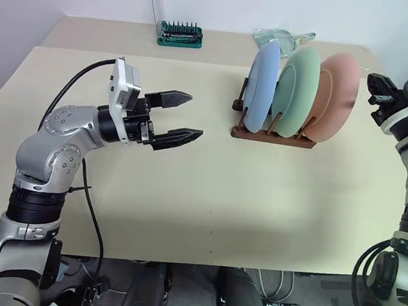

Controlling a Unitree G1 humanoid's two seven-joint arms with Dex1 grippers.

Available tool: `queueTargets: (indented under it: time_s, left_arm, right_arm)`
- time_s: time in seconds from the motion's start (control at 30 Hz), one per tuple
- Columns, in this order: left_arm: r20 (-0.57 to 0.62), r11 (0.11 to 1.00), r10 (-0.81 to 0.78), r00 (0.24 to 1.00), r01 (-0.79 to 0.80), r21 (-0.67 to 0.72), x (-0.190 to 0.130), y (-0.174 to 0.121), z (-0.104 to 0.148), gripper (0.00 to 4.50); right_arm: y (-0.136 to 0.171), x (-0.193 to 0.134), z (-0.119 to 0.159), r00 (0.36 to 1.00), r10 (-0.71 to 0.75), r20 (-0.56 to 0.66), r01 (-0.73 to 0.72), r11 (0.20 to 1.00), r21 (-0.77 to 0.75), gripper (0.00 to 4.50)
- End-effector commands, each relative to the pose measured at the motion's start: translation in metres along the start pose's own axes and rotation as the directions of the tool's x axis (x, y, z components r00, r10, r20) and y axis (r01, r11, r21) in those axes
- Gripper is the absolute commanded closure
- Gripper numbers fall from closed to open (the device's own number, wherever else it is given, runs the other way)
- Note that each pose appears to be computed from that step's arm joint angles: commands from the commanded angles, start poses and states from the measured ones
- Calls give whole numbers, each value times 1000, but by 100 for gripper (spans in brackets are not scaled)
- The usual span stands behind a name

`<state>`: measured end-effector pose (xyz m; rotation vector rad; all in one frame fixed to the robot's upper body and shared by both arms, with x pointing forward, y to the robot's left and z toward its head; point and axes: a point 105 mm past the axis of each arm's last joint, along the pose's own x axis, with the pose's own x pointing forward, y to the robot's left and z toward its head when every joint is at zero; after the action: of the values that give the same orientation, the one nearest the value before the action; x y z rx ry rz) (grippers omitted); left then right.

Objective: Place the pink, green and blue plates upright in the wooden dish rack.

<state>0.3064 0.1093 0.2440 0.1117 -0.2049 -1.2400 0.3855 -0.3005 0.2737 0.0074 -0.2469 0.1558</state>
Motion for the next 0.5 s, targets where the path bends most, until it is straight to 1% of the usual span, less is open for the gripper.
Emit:
queueTargets:
  time_s: [0.03, 0.07, 0.13, 0.17, 0.2, 0.23, 0.27, 0.3, 0.33, 0.4, 0.47, 0.5]
  left_arm:
    - [18, 999, 10, 1000, -11, 51, -2, 2, 14, 0]
    - [16, 998, 17, 1000, -18, 55, -3, 3, 14, 0]
    - [6, 997, 30, 1000, -30, 68, -5, 6, 13, 0]
    - [6, 997, 34, 999, -34, 70, -6, 8, 13, 0]
    - [9, 997, 42, 999, -43, 70, -7, 10, 15, 0]
    - [14, 996, 52, 999, -53, 74, -9, 13, 17, 0]
    - [18, 995, 60, 998, -61, 79, -11, 16, 18, 0]
    - [17, 994, 69, 997, -70, 84, -13, 18, 19, 0]
    - [14, 993, 75, 997, -76, 90, -16, 20, 19, 0]
    - [-2, 991, 82, 997, -81, 102, -21, 20, 17, 0]
    - [-16, 991, 88, 996, -86, 105, -28, 20, 15, 0]
    - [-25, 990, 90, 996, -87, 110, -29, 19, 13, 0]
  right_arm:
    - [-12, -5, 60, 968, -53, 244, 41, 998, 54, 448]
    - [-8, -7, 73, 951, -25, 308, -7, 995, 102, 448]
    - [15, -15, 100, 893, 117, 435, -195, 971, 140, 448]
    - [31, -22, 112, 848, 207, 487, -312, 939, 144, 424]
    - [49, -31, 123, 787, 300, 539, -431, 892, 134, 396]
    - [72, -42, 131, 713, 402, 574, -553, 826, 108, 365]
    - [92, -53, 133, 655, 499, 568, -642, 763, 70, 322]
    - [114, -62, 126, 607, 601, 520, -717, 696, 32, 270]
    - [130, -68, 117, 574, 673, 467, -765, 643, 14, 221]
    - [153, -78, 94, 520, 778, 351, -839, 543, 39, 113]
    - [164, -83, 73, 493, 832, 255, -865, 501, 38, 12]
    - [161, -85, 62, 486, 849, 209, -871, 489, 40, 5]
